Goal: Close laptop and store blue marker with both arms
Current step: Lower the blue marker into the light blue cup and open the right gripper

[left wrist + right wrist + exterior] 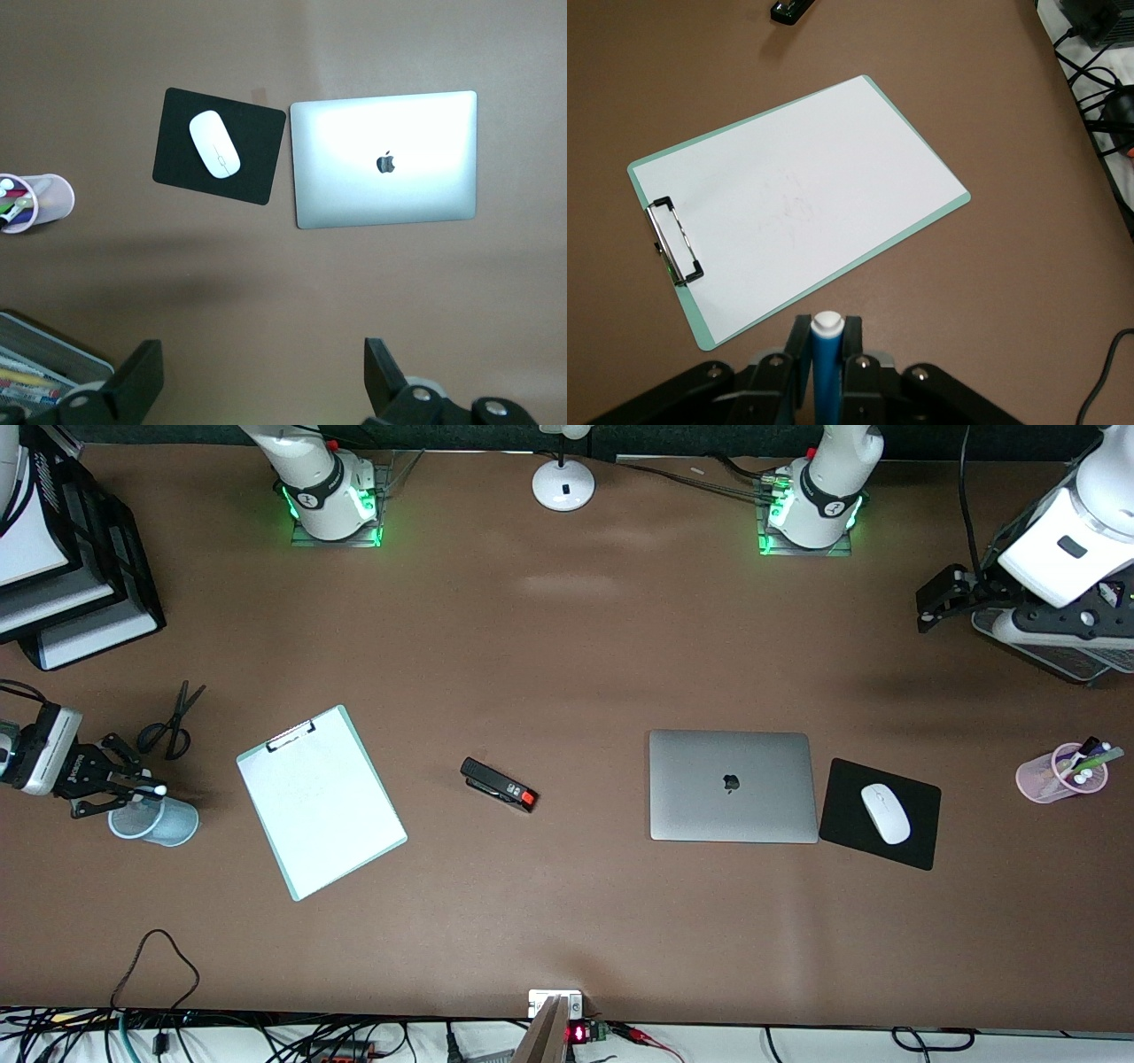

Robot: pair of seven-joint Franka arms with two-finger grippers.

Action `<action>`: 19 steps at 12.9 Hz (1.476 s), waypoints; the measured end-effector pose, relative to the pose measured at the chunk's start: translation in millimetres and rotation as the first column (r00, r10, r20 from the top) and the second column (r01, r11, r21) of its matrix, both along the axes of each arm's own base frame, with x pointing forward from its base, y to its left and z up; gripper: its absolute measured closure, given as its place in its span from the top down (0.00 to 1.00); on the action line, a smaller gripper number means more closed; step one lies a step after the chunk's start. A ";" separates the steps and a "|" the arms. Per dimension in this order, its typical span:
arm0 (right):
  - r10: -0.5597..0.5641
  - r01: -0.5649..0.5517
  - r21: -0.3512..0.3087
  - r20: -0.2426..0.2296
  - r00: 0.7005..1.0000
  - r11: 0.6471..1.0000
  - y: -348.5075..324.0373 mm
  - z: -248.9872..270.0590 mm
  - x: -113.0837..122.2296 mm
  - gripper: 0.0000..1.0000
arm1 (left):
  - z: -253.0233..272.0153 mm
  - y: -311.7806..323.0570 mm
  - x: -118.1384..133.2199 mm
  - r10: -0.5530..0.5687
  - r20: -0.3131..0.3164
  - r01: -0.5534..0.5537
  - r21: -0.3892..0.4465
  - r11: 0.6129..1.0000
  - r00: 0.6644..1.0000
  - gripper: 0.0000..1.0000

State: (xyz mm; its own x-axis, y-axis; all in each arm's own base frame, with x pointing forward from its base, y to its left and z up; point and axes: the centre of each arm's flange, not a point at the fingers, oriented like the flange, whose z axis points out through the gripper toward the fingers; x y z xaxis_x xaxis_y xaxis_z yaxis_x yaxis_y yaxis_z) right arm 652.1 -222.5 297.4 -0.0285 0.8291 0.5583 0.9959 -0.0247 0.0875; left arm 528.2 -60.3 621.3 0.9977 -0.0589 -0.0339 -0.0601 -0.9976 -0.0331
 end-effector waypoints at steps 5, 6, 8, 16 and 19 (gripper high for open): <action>0.013 -0.012 -0.007 0.028 1.000 1.000 -12.3 3.0 -0.8 0.18 | -6.2 5.1 -1.2 0.008 0.000 -0.008 -0.019 1.000 1.000 1.00; 0.021 -0.020 -0.009 0.037 0.999 1.000 -15.3 2.8 -1.5 0.18 | -6.3 5.7 -1.2 -0.005 -0.001 0.005 -0.020 1.000 1.000 1.00; 0.028 -0.028 -0.008 0.047 0.999 1.000 -21.7 -1.4 -1.6 0.18 | -6.3 7.2 -1.0 -0.036 -0.001 0.036 -0.021 0.999 0.999 1.00; 0.033 -0.033 0.005 0.033 0.999 0.999 -27.7 -25.4 -3.0 0.27 | -3.7 11.5 -2.3 -0.053 0.002 0.053 -0.022 0.998 0.999 1.00; -0.043 0.043 0.008 -0.003 0.999 0.999 -33.4 -19.0 -2.2 0.58 | -0.8 11.1 -4.1 -0.054 0.006 0.054 -0.021 0.998 0.999 1.00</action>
State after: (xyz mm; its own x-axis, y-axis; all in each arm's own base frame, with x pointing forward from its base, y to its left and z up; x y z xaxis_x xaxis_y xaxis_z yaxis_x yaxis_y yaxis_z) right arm 649.9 -255.9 278.3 0.0087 0.8253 0.5647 0.9941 -0.0683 0.0846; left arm 524.2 -49.2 620.5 0.9932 -0.1137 -0.0262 -0.1140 -0.9934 -0.0124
